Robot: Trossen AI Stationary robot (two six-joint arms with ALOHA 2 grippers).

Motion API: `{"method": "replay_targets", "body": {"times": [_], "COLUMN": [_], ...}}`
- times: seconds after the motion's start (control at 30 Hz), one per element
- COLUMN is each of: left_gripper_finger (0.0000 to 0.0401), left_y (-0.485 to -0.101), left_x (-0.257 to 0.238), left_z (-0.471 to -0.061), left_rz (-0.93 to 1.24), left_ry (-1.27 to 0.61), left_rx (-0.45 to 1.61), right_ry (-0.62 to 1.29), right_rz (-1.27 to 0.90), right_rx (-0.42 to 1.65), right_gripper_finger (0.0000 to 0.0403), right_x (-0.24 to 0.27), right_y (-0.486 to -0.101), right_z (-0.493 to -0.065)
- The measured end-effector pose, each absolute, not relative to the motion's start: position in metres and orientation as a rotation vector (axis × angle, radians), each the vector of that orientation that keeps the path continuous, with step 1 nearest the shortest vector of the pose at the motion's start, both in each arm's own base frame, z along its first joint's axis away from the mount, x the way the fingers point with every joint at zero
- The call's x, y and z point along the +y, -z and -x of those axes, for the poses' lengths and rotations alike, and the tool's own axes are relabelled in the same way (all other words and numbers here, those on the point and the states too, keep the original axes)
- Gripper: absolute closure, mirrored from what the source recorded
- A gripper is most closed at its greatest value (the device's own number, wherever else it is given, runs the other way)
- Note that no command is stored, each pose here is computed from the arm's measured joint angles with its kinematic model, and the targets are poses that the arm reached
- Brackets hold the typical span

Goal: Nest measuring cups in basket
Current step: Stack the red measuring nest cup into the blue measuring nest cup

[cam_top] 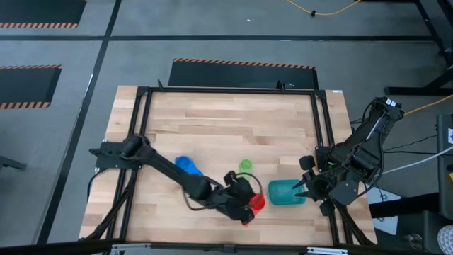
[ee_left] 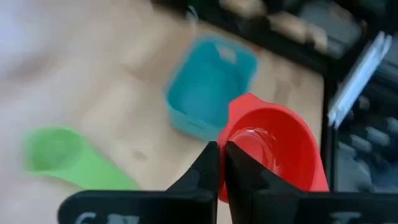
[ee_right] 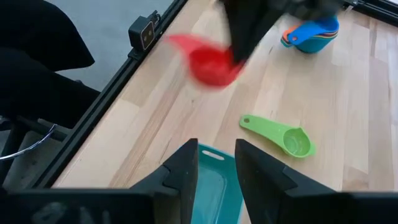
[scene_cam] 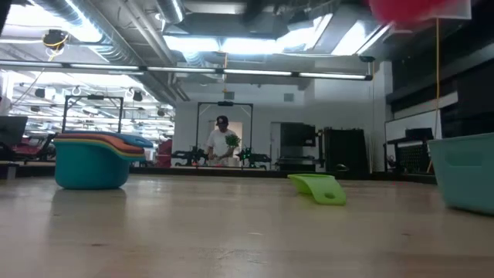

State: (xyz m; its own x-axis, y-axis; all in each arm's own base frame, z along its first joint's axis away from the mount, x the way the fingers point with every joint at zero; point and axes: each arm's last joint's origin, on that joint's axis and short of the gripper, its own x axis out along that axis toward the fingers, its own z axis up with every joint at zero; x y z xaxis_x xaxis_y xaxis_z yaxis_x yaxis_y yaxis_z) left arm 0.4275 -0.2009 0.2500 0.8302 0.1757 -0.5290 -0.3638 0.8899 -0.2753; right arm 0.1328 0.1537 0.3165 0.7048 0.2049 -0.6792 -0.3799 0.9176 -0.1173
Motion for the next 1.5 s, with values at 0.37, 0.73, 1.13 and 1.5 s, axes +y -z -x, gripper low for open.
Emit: {"method": "replay_targets", "body": {"times": [0.37,0.73,1.13,1.5], "left_gripper_finger": [0.0397,0.0397,0.0396,0.0395], "left_y": [-0.337,-0.323,-0.286,-0.242], "left_x": [-0.205,-0.166,-0.147,-0.135], "left_z": [-0.329,-0.273,-0.267,-0.253], "left_rz": [0.484,0.643,0.735,0.774], "left_ry": [-0.675,-1.035,-1.254,-1.475], "left_rx": [0.236,0.648,0.714,0.829], "right_ry": [-0.266,-0.192,-0.194,-0.201], "right_rz": [0.342,0.397,0.4,0.399], "right_rx": [0.66,0.616,0.617,0.62], "right_gripper_finger": [0.0291,0.0291,0.0291,0.0291], "right_x": [0.153,0.151,0.151,0.151], "right_y": [-0.318,-0.319,-0.319,-0.319], "right_z": [-0.136,-0.137,-0.137,-0.137]}}
